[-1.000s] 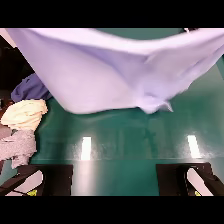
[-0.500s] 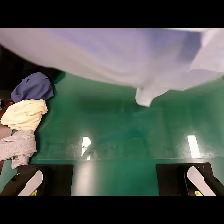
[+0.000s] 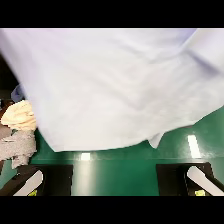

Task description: Fold the shirts.

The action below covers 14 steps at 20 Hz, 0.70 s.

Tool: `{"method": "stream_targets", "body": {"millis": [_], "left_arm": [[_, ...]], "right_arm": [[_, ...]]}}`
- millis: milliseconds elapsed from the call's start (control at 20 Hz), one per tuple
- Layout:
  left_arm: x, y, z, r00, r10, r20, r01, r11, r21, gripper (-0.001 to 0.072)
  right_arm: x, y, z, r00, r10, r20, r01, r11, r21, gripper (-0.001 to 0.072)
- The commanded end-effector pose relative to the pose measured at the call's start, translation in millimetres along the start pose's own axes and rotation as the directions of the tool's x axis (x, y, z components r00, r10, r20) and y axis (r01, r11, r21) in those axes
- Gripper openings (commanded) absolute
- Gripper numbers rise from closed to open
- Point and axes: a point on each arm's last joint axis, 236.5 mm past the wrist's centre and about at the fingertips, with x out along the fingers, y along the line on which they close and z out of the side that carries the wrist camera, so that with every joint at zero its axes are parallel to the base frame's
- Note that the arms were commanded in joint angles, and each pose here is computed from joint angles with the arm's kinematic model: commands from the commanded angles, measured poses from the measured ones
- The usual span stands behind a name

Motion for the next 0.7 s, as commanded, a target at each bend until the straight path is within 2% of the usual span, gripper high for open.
{"method": "stream_targets", "body": {"millis": [0,150,250,450,650], "left_arm": [[76,71,-82,0.965,-0.031,-0.260,-0.027,0.977,-0.213,0.0023],[133,115,-135,0.920,-0.071,-0.384,-0.064,0.942,-0.328,0.0024],[176,131,-158,0.909,-0.083,-0.409,-0.048,0.953,-0.300,0.0024],[253,171,-156,0.962,0.038,-0.269,-0.108,0.962,-0.251,0.0024],[281,205,-134,0.979,0.169,-0.112,-0.190,0.958,-0.215,0.0024]], "right_arm": [[92,-37,-79,0.932,0.008,-0.361,0.027,0.996,0.090,0.0015],[173,-52,-170,0.790,0.010,-0.614,0.058,0.994,0.090,0.0015],[221,-59,-205,0.756,0.013,-0.655,0.071,0.992,0.102,0.0015],[299,-84,-217,0.823,-0.003,-0.568,0.099,0.985,0.138,0.0015],[342,-104,-202,0.898,-0.042,-0.438,0.117,0.982,0.146,0.0015]]}}
